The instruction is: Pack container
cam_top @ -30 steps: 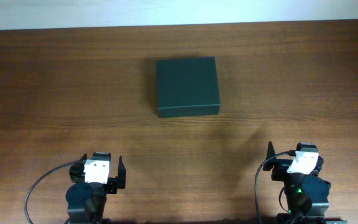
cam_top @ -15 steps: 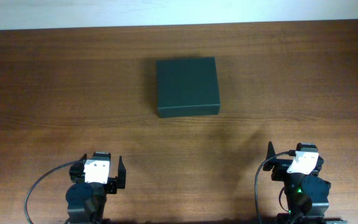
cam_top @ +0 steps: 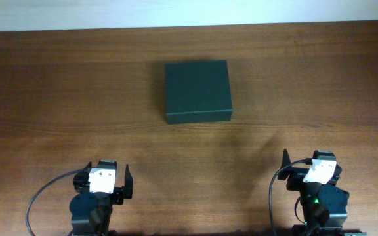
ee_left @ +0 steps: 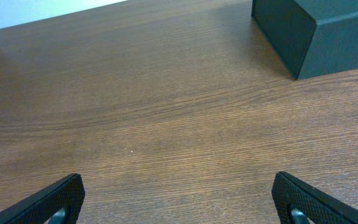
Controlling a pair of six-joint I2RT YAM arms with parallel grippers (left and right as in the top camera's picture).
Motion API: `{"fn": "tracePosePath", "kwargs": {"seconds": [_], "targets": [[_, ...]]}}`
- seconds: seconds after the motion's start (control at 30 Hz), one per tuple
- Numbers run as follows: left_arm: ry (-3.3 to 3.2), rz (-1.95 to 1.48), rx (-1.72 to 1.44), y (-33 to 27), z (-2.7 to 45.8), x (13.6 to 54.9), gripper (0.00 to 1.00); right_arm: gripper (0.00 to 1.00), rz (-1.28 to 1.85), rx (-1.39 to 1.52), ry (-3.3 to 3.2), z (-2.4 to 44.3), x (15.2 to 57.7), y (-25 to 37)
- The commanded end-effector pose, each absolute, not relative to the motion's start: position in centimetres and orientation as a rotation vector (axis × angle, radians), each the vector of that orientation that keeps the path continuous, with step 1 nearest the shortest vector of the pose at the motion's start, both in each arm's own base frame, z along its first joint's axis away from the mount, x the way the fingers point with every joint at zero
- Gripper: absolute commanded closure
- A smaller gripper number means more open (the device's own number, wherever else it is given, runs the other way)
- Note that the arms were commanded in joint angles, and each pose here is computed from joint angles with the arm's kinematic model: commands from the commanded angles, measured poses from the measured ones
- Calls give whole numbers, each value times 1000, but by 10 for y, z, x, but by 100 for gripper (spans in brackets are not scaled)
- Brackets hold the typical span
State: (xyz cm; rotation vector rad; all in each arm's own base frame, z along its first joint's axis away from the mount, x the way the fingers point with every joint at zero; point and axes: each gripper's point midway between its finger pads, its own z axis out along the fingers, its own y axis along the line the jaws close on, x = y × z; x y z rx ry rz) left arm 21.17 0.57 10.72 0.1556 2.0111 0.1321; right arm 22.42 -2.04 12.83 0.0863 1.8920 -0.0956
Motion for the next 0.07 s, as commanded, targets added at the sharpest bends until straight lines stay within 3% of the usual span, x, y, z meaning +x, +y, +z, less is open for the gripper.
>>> {"fn": "tracePosePath", "kwargs": {"seconds": [0.0, 0.03], "targets": [[2000, 109, 160, 2, 108, 212, 1, 1, -90, 103, 1890, 127, 224, -22], [2000, 109, 160, 2, 108, 212, 1, 1, -91, 103, 1890, 127, 224, -22]]}}
